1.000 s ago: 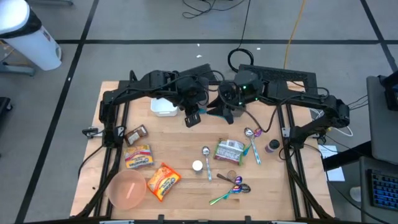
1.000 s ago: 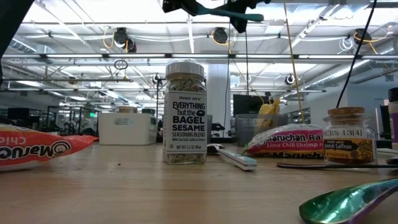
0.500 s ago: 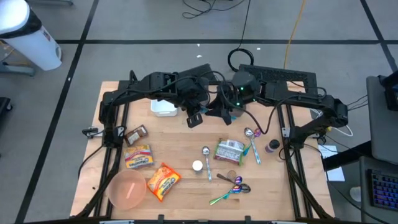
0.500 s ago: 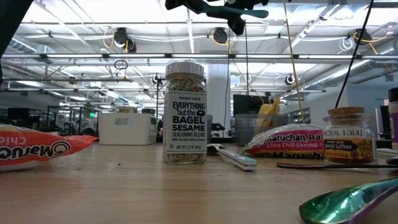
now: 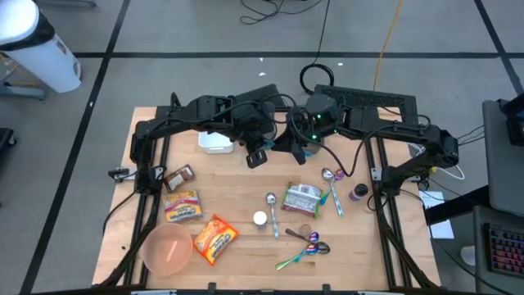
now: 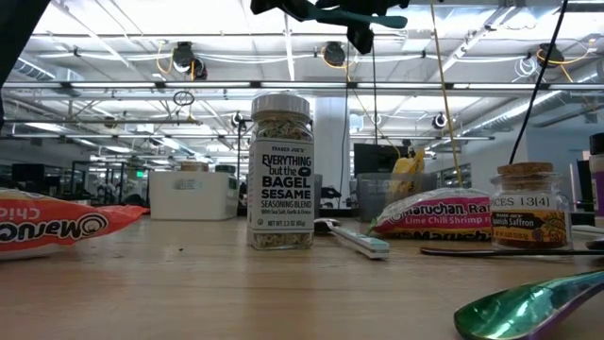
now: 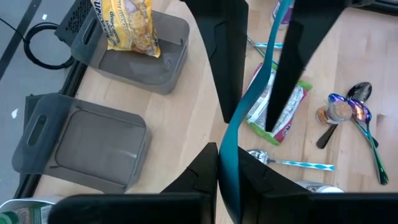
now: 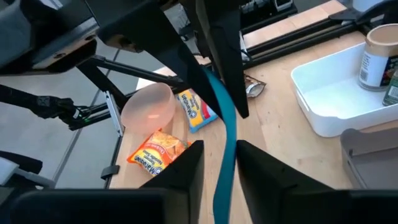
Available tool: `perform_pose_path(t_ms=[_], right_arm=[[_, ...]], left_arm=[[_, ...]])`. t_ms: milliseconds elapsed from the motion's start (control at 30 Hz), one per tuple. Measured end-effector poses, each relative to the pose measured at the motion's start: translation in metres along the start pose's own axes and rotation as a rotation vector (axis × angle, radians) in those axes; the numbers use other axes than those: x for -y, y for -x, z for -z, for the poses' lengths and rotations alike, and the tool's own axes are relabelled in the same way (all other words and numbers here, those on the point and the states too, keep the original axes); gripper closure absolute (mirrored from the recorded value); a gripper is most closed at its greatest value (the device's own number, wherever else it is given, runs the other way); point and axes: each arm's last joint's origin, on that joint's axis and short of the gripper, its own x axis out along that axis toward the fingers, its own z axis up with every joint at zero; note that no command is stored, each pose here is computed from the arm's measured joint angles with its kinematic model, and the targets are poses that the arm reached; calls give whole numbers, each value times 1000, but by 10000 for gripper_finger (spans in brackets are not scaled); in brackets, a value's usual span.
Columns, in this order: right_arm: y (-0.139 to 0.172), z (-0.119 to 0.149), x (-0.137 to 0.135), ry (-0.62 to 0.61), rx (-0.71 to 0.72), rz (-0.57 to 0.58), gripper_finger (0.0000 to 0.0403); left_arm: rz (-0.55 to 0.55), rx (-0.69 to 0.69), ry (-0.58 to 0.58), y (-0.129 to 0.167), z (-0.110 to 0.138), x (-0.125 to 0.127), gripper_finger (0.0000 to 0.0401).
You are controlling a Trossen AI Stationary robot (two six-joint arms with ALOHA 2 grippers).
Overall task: Pick & Place Food Item
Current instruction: Put the blue baby spoon into the left black bin
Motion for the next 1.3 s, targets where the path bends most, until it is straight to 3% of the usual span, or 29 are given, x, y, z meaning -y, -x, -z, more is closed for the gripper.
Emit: perform_pose_path(t_ms=[333,600,733,967,1133,1300], right_arm=[[0,1,1,12,-3,15,391],[0,1,0,19,-7,1,391],[0,1,0,18,-12,-16,391],[0,1,-1,30,-12,-30,393],[3,0,-2,34,-3,-25,393],[16,-6,-7,71,56,44,393]], left_arm=[[-5,-2,14,0,0,0,375],[1,-1,32,0,0,0,375],[57,-9,62,0,-1,-6,367],[196,-20,117,0,-3,-20,285],[200,-3,157,1,-5,-30,216],[191,67,192,15,-7,-41,178]])
